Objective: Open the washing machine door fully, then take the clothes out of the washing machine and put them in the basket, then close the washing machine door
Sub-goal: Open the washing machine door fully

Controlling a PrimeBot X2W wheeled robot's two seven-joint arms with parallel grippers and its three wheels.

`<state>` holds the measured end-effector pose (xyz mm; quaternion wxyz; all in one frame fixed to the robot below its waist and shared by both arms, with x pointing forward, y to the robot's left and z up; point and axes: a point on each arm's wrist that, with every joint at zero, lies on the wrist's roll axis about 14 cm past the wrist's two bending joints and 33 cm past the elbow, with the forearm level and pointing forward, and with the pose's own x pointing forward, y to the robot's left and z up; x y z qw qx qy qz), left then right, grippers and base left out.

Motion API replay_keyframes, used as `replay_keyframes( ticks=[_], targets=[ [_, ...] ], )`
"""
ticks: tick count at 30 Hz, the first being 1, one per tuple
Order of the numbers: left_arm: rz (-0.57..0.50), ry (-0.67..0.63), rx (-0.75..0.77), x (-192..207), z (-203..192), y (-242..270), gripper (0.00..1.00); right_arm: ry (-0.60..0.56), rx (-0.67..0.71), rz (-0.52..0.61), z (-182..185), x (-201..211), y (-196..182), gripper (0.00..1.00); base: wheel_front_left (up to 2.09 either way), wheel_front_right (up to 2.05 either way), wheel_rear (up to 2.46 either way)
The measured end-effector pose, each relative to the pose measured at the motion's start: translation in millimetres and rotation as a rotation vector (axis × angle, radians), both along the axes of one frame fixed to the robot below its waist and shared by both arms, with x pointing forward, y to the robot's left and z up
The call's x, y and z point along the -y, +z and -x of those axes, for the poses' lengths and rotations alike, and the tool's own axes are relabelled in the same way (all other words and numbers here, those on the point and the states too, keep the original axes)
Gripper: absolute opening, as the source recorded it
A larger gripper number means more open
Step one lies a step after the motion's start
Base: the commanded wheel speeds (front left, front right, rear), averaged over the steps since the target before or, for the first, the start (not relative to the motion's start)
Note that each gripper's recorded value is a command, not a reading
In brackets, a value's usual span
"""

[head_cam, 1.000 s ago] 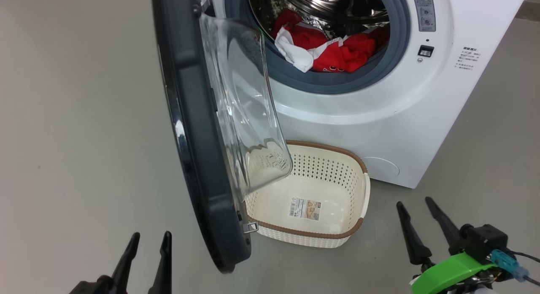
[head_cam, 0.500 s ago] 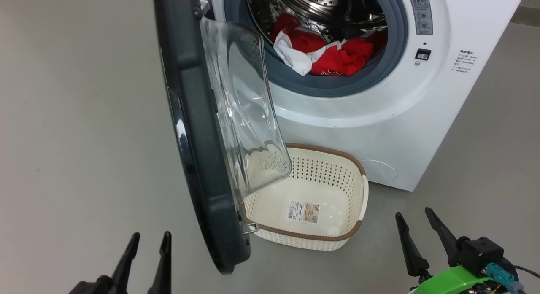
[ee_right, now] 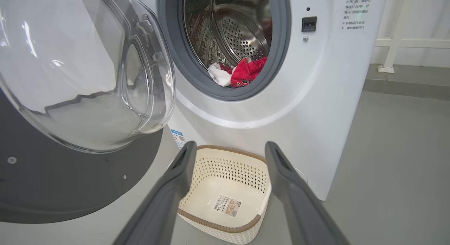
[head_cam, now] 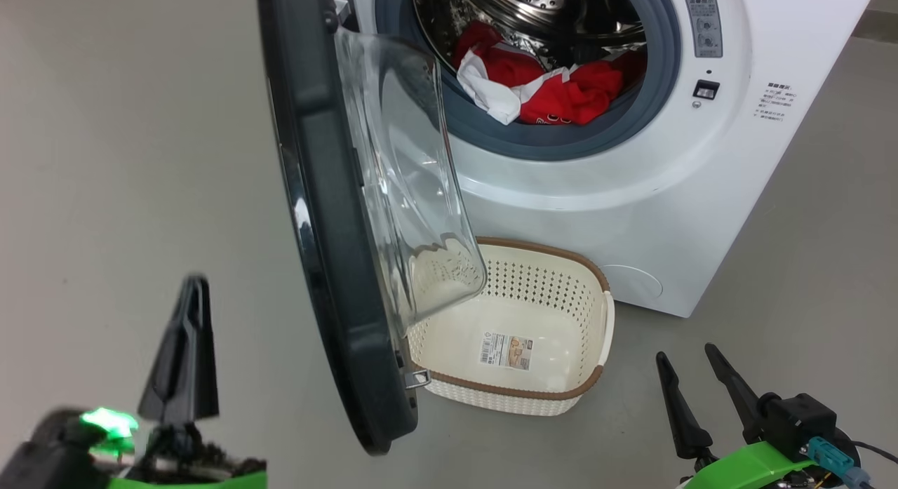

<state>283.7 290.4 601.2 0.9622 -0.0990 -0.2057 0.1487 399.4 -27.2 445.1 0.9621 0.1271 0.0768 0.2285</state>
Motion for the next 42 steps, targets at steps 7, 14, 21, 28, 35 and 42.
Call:
replay_keyframes(
  ticks=[7,14,21,28,35,42],
  targets=[
    [-0.089,-0.226,0.165,76.2,-15.8,55.9,0.0,-0.002,-0.005,0.004,0.0,1.4,-2.4,1.0,0.0,0.0,0.0],
    [0.032,-0.414,-0.046,133.9,-30.3,-17.3,0.0,-0.008,-0.005,0.005,-0.5,3.7,-3.1,1.0,0.0,0.0,0.0],
    [0.138,-0.383,-0.245,123.6,-29.2,-86.0,0.0,-0.008,-0.008,0.004,0.3,3.9,-4.0,1.0,0.0,0.0,0.0],
    [0.172,-0.334,-0.263,108.0,-27.6,-94.7,0.0,-0.004,-0.006,0.002,-0.5,2.3,-3.4,1.0,0.0,0.0,0.0],
    [0.199,-0.208,-0.24,65.6,-20.0,-92.6,0.0,0.007,-0.004,0.0,-1.4,-1.8,-2.6,1.0,0.0,0.0,0.0],
    [0.193,-0.053,-0.237,16.5,-5.6,-93.1,0.0,0.018,-0.011,-0.001,-1.4,-5.6,-5.4,1.0,0.0,0.0,0.0]
  ],
)
